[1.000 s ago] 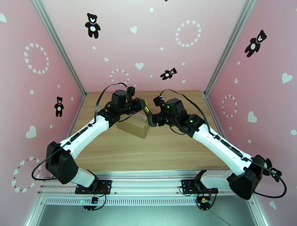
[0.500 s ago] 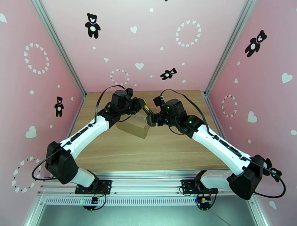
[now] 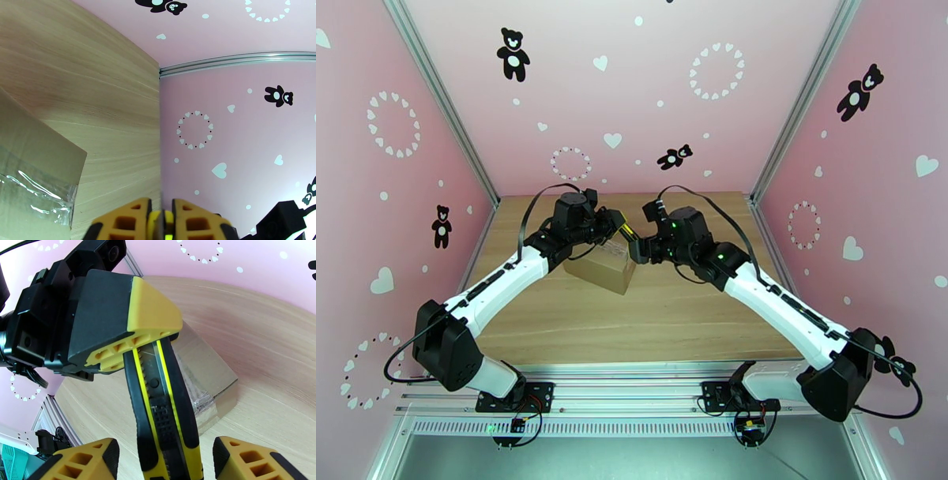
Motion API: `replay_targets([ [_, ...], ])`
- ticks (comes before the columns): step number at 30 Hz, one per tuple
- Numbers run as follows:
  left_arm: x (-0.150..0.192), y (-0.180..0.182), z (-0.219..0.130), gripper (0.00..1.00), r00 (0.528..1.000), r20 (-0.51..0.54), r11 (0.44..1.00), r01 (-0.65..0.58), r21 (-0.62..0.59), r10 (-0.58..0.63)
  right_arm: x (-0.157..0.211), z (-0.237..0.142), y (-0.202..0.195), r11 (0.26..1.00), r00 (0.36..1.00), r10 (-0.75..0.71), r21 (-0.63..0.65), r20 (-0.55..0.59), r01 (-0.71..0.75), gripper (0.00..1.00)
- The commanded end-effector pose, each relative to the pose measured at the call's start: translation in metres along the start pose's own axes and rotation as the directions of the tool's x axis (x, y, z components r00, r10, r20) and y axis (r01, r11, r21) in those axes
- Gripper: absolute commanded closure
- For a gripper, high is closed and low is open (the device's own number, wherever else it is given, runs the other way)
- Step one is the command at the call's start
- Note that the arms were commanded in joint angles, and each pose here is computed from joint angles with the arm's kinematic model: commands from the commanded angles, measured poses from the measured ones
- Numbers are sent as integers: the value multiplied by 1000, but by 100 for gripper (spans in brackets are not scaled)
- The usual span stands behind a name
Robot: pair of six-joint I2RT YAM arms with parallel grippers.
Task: Unpack the express box
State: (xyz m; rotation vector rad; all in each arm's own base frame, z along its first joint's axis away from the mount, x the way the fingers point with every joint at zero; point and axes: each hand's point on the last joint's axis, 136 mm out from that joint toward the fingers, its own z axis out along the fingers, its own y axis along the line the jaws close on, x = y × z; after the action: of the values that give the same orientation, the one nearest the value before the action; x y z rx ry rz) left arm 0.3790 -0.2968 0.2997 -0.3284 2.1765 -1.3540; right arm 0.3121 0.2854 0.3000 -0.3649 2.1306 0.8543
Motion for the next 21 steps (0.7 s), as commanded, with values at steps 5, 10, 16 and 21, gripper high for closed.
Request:
replay_targets([
  [5, -3, -28, -7, 100, 1000, 16, 998, -16, 68, 15, -16, 4, -1, 1000, 999, -22, 23, 30, 21, 31],
  [10, -2, -33, -6, 100, 1000, 11, 997, -17, 80, 16, -16, 4, -4, 999, 999, -28, 40, 34, 27, 34],
  [16, -1, -35, -6, 100, 1000, 8, 996, -17, 86, 16, -16, 6, -6, 998, 999, -30, 52, 33, 29, 40],
  [21, 0, -36, -6, 100, 1000, 5, 996, -14, 92, 13, -16, 7, -7, 998, 999, -33, 56, 34, 31, 43],
])
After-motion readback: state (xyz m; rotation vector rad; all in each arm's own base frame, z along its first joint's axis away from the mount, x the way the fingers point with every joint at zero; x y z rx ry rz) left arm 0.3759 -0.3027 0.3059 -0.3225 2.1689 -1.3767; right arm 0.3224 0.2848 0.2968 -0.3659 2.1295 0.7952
